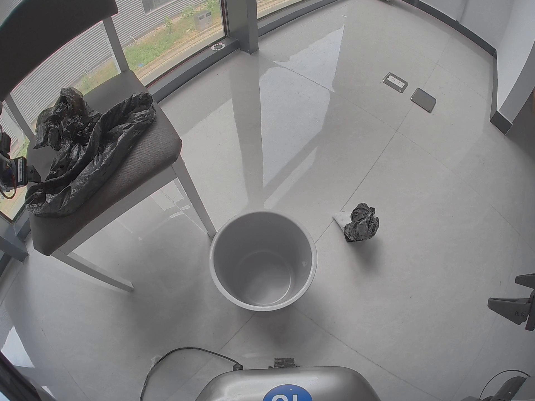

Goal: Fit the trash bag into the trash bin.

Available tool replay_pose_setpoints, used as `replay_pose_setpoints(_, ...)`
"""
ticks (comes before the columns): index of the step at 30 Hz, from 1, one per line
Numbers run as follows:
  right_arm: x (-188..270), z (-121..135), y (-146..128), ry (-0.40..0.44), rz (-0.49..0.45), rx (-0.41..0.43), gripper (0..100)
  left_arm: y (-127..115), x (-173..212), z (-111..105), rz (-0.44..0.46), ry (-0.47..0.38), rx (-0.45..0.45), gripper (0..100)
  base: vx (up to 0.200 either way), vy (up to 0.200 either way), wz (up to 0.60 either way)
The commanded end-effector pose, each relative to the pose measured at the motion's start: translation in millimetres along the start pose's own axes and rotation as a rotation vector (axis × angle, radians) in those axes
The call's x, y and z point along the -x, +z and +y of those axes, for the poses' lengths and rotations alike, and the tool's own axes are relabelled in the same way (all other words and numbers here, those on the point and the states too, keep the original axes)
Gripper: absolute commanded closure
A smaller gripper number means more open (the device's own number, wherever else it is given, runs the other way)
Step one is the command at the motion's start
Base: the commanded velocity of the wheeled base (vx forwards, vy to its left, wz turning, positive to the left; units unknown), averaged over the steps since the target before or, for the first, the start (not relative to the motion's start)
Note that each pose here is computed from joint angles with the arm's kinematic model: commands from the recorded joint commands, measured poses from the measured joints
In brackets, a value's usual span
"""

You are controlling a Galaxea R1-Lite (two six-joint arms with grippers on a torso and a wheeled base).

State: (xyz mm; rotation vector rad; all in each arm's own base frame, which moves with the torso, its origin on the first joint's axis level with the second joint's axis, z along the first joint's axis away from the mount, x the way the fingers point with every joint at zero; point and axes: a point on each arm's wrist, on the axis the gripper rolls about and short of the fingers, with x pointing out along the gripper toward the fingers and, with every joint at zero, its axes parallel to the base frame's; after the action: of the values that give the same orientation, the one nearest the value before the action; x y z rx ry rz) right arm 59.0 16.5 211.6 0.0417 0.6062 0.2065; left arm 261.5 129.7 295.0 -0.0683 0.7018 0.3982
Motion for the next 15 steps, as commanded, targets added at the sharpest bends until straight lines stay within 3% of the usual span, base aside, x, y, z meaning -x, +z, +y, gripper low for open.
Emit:
replay_pose_setpoints(1, -1.1, -0.1, -1.3, -0.001, 0.011, 0.001, 0, 0.8, -4.9, -2.3, 0.026, -0.02, -0.005, 0, 0.0, 0.0, 0.0)
replay_pose_setpoints(7, -3.4, -0.8, -5.9, -0.007, 0.031, 0.001, 0, 1.3, 3.4, -2.8, 0.083, -0.104, 0.004, 0, 0.0, 0.0, 0.0)
replay_pose_setpoints(15, -6.7, -2.5, -13.0, -0.048, 0.051, 0.003, 0, 6.7, 6.7, 0.8, 0.031, -0.094, 0.064, 0, 0.0, 0.0, 0.0)
